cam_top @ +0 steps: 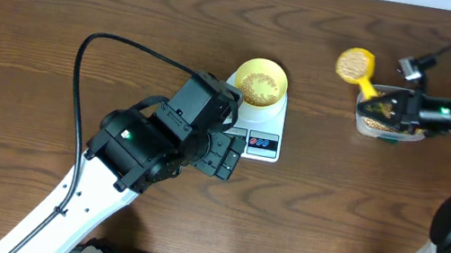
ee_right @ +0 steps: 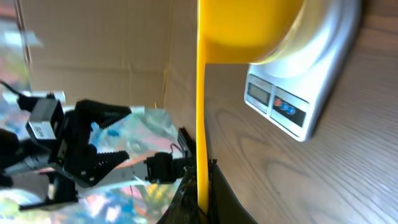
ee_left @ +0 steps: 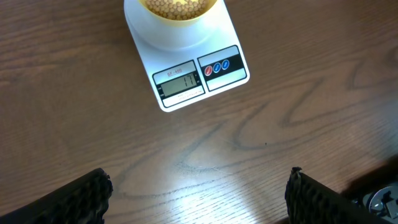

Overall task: Scoop item into bowl and weigh 50g on scale
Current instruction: 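Lift the filled scoop and carry it left over the bowl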

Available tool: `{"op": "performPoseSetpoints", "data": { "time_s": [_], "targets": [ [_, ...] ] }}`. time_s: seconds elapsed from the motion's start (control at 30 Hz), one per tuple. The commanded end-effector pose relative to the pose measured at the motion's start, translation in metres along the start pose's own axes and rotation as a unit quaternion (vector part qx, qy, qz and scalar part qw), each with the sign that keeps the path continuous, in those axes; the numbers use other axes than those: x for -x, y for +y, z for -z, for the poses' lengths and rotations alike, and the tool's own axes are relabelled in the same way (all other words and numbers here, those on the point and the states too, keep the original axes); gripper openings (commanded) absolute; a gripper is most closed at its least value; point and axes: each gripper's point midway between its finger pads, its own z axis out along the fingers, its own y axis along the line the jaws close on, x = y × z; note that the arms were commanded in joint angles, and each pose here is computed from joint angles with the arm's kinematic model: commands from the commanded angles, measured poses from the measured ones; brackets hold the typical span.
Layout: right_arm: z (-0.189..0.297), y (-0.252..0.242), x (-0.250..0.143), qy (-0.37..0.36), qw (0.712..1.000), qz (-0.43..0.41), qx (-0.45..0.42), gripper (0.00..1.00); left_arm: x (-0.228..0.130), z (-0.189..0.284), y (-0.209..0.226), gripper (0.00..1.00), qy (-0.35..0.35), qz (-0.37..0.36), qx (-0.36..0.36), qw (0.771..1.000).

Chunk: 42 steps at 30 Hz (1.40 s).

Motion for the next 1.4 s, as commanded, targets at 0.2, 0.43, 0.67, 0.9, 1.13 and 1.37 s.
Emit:
{"op": "performPoseSetpoints", "data": {
  "time_s": [0.2, 0.43, 0.67, 0.9, 1.13, 1.37],
  "targets": [
    [-0.053, 0.046, 0.0, 0.058, 0.994, 0.084, 0.033, 0.01, 0.009, 0.012, -0.001, 0.92, -0.021, -0.009, -0.004, 1.0],
    [-0.083, 0.054, -0.012, 0.103, 0.986, 0.125, 0.029, 0.01, 0.009, 0.012, -0.001, 0.92, -0.021, -0.009, -0.004, 1.0],
    [-0.109, 0.044, -0.016, 0.139, 0.98, 0.139, -0.015, 0.01, 0.009, 0.012, -0.001, 0.92, -0.021, -0.009, -0.004, 1.0],
    [-0.124, 0.031, -0.015, 0.157, 0.974, 0.147, -0.066, 0.01, 0.009, 0.012, -0.001, 0.92, -0.021, -0.009, -0.004, 1.0],
    [-0.126, 0.018, -0.014, 0.165, 0.969, 0.15, -0.108, 0.01, 0.009, 0.012, -0.001, 0.92, -0.021, -0.009, -0.004, 1.0],
    [-0.126, 0.01, -0.007, 0.157, 0.967, 0.152, -0.132, 0.01, 0.009, 0.012, -0.001, 0.92, -0.021, -0.009, -0.004, 1.0]
  ]
}}
